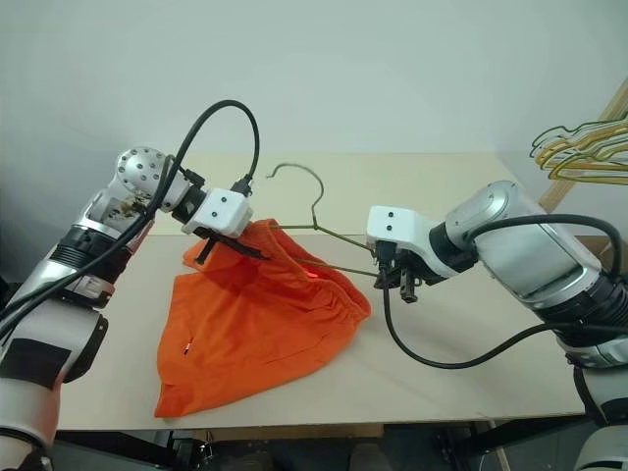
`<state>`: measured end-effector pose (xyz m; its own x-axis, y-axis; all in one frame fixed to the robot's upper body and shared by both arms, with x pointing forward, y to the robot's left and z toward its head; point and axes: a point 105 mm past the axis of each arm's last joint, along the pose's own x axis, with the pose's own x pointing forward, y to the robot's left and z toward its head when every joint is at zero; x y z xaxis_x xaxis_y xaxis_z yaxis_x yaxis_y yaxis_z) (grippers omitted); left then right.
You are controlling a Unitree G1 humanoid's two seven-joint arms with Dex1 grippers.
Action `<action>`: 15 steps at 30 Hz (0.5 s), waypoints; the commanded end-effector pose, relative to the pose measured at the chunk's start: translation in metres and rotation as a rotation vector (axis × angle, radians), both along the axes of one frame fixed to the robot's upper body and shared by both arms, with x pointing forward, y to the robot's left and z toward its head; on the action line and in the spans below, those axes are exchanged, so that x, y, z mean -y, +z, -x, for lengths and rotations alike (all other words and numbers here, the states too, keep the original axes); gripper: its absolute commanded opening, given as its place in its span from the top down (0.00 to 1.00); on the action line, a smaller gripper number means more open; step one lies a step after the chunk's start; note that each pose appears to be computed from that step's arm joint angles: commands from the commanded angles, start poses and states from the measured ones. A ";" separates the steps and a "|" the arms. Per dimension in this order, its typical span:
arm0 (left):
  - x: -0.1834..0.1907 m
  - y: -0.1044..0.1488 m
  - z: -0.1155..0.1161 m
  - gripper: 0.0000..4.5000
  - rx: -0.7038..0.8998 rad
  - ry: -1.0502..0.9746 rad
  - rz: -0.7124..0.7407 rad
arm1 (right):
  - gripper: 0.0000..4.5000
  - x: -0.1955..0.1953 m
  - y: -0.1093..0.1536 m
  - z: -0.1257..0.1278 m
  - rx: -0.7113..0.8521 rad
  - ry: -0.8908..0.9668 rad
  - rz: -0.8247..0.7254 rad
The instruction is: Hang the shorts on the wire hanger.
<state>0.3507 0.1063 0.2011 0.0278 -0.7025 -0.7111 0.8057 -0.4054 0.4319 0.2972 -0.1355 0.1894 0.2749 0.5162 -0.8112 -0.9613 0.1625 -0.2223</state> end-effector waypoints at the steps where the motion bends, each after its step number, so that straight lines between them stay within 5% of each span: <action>1: 0.003 0.017 0.003 0.99 0.015 -0.009 0.079 | 0.87 0.000 0.016 -0.004 0.117 0.011 -0.038; 12: -0.006 0.015 0.000 0.99 -0.082 0.135 0.191 | 0.06 0.062 0.034 -0.003 0.240 -0.325 -0.193; 15: -0.009 0.013 0.000 0.99 -0.101 0.170 0.209 | 0.01 0.085 0.046 -0.001 0.328 -0.457 -0.306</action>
